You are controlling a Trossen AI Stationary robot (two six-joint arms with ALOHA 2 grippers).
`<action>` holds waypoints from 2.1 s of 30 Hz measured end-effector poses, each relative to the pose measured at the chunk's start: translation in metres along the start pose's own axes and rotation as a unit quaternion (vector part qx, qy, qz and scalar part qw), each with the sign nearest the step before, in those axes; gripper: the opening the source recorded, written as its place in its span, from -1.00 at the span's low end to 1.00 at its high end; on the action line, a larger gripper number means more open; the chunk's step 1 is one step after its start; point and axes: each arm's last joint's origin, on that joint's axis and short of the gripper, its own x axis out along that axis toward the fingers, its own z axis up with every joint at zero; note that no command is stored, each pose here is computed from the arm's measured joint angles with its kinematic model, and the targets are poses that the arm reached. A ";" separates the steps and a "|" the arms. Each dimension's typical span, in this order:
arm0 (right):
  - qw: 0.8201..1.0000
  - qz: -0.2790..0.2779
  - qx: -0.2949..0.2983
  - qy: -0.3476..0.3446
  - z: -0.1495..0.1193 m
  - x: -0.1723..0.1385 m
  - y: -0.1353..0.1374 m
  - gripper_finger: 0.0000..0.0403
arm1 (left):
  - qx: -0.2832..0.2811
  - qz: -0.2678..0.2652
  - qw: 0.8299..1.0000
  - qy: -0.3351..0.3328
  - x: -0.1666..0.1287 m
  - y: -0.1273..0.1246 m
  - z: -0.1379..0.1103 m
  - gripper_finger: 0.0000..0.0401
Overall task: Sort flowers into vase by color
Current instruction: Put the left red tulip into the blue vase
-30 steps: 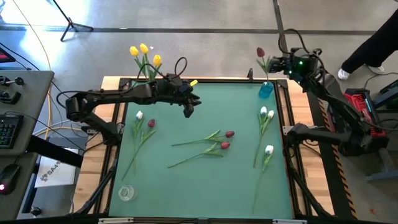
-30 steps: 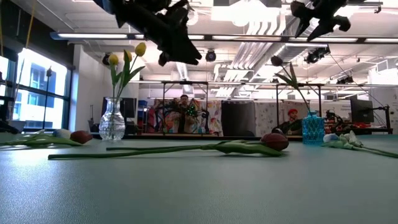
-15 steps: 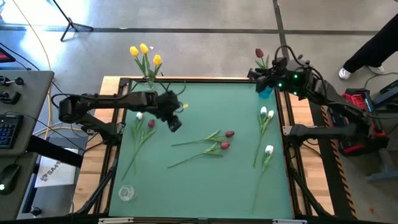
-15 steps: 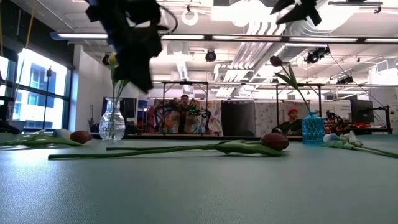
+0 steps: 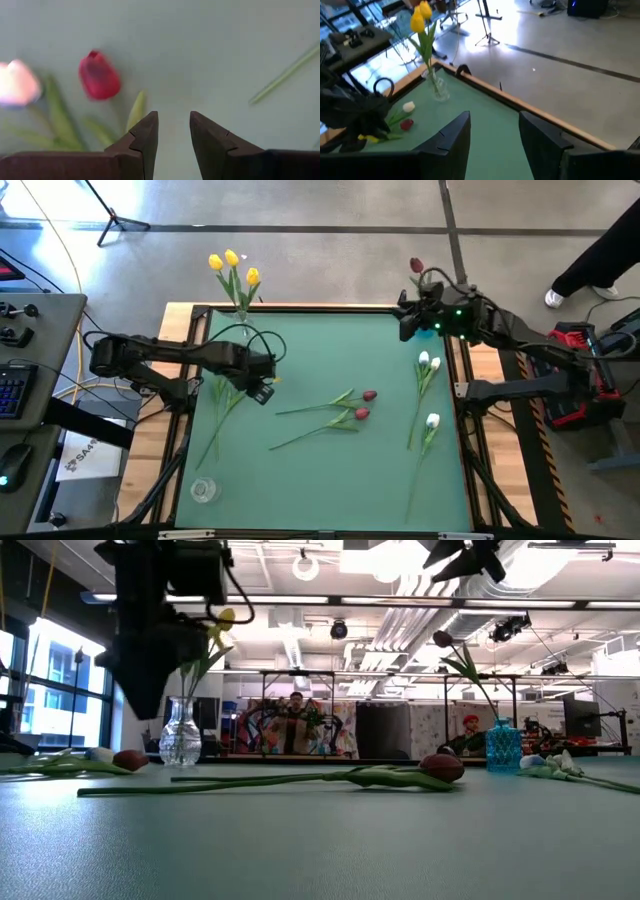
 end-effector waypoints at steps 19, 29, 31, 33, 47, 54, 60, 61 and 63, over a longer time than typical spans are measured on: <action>0.998 0.022 -0.015 0.054 -0.019 0.033 0.029 -0.23 | -0.034 0.023 0.999 0.014 0.053 0.038 -0.002 -0.53; 0.998 0.023 -0.006 0.051 -0.018 0.032 0.029 -0.23 | -0.043 0.028 0.999 -0.002 0.055 0.051 0.010 -0.53; 0.999 0.020 -0.006 0.050 -0.018 0.032 0.029 -0.23 | -0.041 0.033 0.999 0.002 0.057 0.052 0.012 -0.53; 0.999 0.019 -0.006 0.050 -0.018 0.032 0.029 -0.23 | -0.036 0.038 0.999 0.009 0.061 0.052 0.013 -0.53; 0.998 0.017 0.006 0.054 -0.019 0.032 0.028 -0.23 | -0.040 0.013 0.999 0.005 0.068 0.041 0.024 -0.85; 0.991 -0.014 -0.013 0.130 -0.034 0.029 0.022 -0.23 | -0.032 -0.082 0.996 -0.032 0.048 0.017 0.042 -0.96; 0.984 -0.016 -0.019 0.175 -0.058 0.022 0.025 -0.23 | 0.010 -0.182 0.979 -0.097 0.016 -0.015 0.060 -0.99; 0.986 -0.001 -0.009 0.167 -0.062 0.023 0.026 -0.23 | 0.028 -0.195 0.975 -0.107 0.010 -0.019 0.062 -0.99; 0.987 0.045 0.013 0.154 -0.069 0.027 0.030 -0.23 | 0.063 -0.219 0.965 -0.130 -0.004 -0.028 0.068 -0.99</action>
